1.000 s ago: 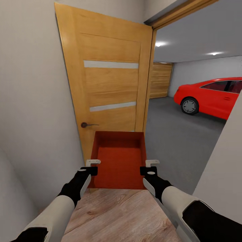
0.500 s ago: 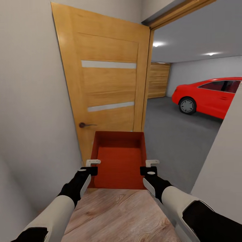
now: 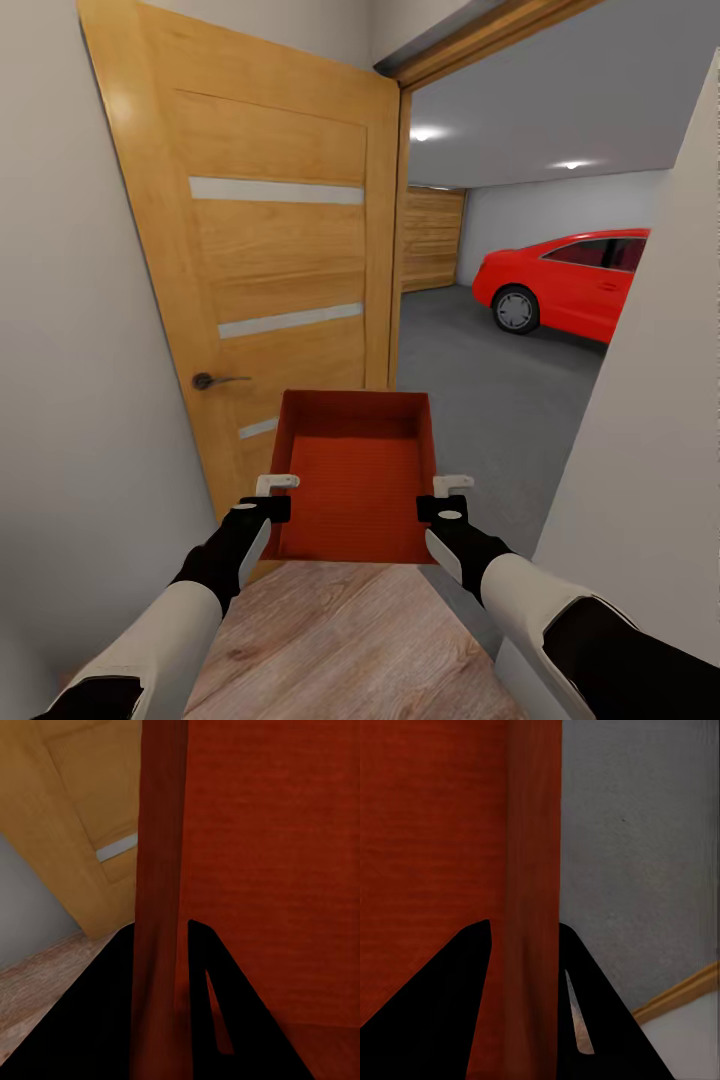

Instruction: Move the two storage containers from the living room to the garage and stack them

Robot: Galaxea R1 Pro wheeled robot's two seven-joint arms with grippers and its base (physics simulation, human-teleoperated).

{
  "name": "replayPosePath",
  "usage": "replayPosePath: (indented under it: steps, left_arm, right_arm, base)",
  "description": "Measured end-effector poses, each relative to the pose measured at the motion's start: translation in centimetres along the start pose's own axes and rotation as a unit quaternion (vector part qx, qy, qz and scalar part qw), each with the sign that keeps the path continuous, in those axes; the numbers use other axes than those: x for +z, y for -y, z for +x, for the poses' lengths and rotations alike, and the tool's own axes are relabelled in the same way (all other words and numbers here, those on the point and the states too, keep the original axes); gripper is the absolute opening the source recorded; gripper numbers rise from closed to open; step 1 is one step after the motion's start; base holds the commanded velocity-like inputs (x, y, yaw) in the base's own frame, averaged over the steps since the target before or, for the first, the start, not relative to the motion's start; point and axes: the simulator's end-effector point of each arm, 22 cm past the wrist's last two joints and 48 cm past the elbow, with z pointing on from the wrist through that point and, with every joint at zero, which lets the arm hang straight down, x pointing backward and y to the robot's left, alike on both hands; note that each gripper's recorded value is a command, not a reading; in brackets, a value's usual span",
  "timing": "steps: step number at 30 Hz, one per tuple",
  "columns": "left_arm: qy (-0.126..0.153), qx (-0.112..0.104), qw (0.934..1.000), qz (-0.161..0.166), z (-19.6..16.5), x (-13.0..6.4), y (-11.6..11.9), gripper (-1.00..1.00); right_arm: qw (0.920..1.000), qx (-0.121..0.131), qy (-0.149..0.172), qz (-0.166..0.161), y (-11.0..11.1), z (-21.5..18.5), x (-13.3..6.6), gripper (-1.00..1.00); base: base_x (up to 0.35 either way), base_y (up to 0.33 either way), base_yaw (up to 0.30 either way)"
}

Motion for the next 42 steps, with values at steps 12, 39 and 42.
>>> replayPosePath:
  steps: [12, 39, 42]
  left_arm:
    - [0.000, 0.001, 1.0000, 0.001, 0.00, 0.01, -0.11, -1.00]
    - [0.000, 0.000, 1.0000, 0.001, 0.02, 0.06, -0.08, -1.00]
    - [0.000, 0.000, 1.0000, 0.001, 0.02, 0.06, -0.08, -1.00]
  right_arm:
    - [1.0000, 0.001, 0.000, 0.000, -0.12, 0.09, -0.05, -1.00]
    - [1.0000, 0.000, 0.000, 0.000, -0.09, 0.04, 0.02, -1.00]
    - [1.0000, 0.000, 0.000, 0.000, -0.10, 0.04, 0.01, -1.00]
  base:
    - [0.277, 0.170, -0.242]
    - [0.195, 0.078, -0.243]
    - [0.010, 0.000, -0.243]
